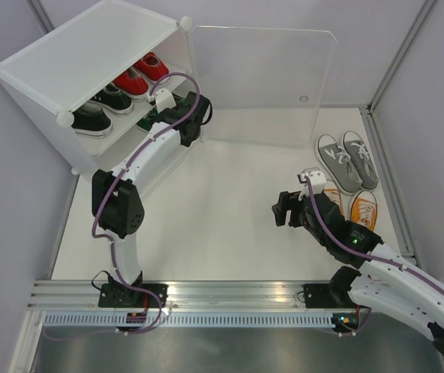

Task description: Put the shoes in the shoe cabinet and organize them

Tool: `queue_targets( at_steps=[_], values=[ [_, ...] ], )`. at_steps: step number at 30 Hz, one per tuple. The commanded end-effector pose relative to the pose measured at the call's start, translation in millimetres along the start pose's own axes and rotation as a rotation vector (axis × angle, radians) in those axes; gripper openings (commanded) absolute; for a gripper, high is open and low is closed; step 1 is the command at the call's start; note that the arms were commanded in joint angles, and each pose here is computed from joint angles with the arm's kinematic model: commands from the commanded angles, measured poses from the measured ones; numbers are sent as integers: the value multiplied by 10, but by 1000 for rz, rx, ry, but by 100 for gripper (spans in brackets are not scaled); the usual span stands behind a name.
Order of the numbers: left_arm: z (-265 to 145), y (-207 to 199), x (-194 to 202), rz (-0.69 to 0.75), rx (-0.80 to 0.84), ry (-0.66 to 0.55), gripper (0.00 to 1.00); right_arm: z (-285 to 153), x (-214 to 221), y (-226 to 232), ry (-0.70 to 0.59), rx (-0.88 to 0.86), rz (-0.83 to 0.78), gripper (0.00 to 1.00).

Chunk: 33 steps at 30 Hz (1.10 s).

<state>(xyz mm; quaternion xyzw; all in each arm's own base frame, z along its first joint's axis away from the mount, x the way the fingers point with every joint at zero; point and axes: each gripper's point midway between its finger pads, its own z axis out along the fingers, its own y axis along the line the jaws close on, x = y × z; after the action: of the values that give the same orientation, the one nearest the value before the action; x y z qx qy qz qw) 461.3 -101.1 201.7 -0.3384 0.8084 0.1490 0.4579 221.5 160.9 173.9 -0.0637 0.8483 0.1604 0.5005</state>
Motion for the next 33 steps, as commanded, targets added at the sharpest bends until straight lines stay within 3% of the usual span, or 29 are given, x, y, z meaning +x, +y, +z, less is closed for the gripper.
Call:
queue_targets(
  at_steps=[1, 12, 24, 33],
  values=[
    [45, 286, -272, 48, -102, -74, 13, 2, -79, 57, -38, -25, 19, 82],
    [360, 108, -84, 89, -95, 10, 17, 2, -79, 56, -38, -25, 18, 82],
    [415, -212, -290, 177, 58, -83, 21, 24, -50, 65, -27, -27, 14, 82],
    [473, -295, -28, 190, 121, -5, 62, 30, -36, 75, -19, -30, 9, 82]
  ],
)
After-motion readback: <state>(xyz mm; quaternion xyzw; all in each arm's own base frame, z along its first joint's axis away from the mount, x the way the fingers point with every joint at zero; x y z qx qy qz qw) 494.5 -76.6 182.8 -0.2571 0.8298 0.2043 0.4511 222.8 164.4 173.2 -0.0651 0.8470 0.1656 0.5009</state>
